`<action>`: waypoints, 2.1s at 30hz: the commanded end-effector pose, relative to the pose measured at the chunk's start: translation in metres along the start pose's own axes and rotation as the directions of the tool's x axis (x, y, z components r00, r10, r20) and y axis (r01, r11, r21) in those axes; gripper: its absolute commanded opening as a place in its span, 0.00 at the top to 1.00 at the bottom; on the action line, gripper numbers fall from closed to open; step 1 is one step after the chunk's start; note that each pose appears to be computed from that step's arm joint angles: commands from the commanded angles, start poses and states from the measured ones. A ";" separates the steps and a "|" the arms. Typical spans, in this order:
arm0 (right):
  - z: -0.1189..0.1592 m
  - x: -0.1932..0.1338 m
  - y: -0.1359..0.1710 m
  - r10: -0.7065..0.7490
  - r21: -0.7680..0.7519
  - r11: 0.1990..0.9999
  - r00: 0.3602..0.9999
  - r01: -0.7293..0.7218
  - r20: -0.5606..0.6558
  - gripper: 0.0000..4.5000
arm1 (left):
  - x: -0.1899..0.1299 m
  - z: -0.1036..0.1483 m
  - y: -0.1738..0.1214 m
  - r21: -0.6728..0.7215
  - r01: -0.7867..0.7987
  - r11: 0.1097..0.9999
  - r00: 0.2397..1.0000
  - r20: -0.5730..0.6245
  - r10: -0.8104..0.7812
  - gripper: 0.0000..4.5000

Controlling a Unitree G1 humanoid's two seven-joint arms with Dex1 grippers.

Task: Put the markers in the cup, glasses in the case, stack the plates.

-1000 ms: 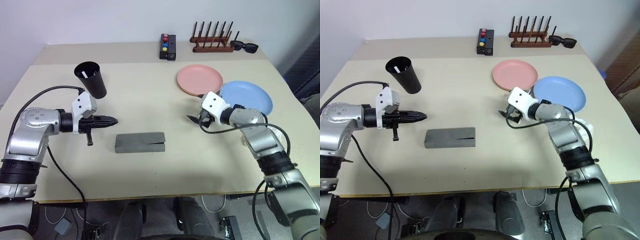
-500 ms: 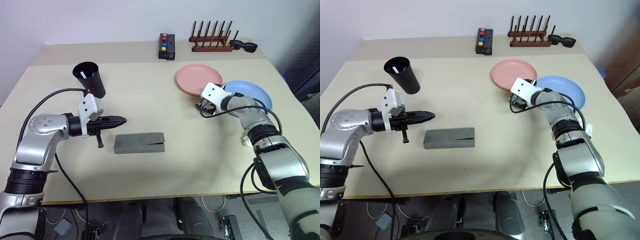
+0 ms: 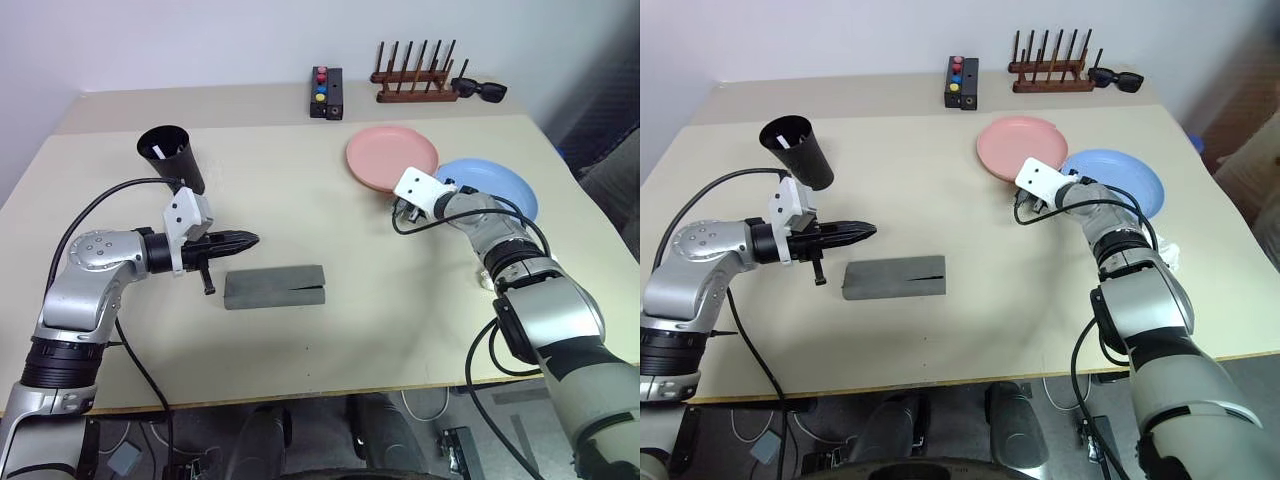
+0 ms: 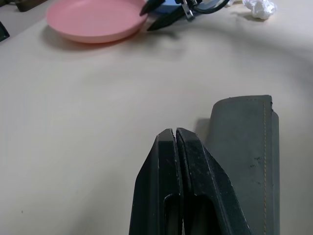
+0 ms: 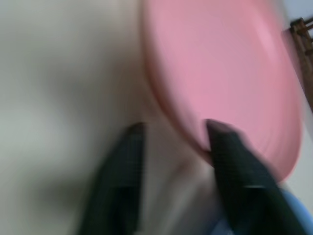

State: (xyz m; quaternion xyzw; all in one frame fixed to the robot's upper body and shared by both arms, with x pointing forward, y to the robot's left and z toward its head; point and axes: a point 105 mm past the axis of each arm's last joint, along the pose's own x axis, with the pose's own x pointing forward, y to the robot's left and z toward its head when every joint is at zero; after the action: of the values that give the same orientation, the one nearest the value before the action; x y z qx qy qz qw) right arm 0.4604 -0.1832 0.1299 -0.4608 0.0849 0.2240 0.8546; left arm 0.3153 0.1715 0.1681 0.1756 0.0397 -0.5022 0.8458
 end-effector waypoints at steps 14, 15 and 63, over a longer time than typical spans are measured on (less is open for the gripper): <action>0.035 -0.008 -0.015 -0.051 -0.335 0.936 0.982 0.110 0.182 1.00 | 0.002 0.006 -0.005 0.025 0.004 1.000 1.000 0.016 -0.004 1.00; 0.037 -0.009 -0.013 -0.035 -0.347 0.932 0.980 0.103 0.197 1.00 | 0.002 0.006 -0.005 0.026 0.004 1.000 1.000 0.016 -0.004 1.00; -0.093 -0.135 -0.006 0.089 0.232 0.971 0.989 -0.059 -0.120 0.38 | 0.062 0.048 -0.082 -0.023 0.285 0.958 0.931 0.245 -0.271 1.00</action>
State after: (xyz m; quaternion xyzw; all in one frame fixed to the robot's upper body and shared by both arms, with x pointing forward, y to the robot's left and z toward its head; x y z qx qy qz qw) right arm 0.3435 -0.3003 0.1187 -0.3646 0.2018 0.2323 0.8789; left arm 0.2764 0.0726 0.1696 0.0817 -0.0070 -0.6237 0.7773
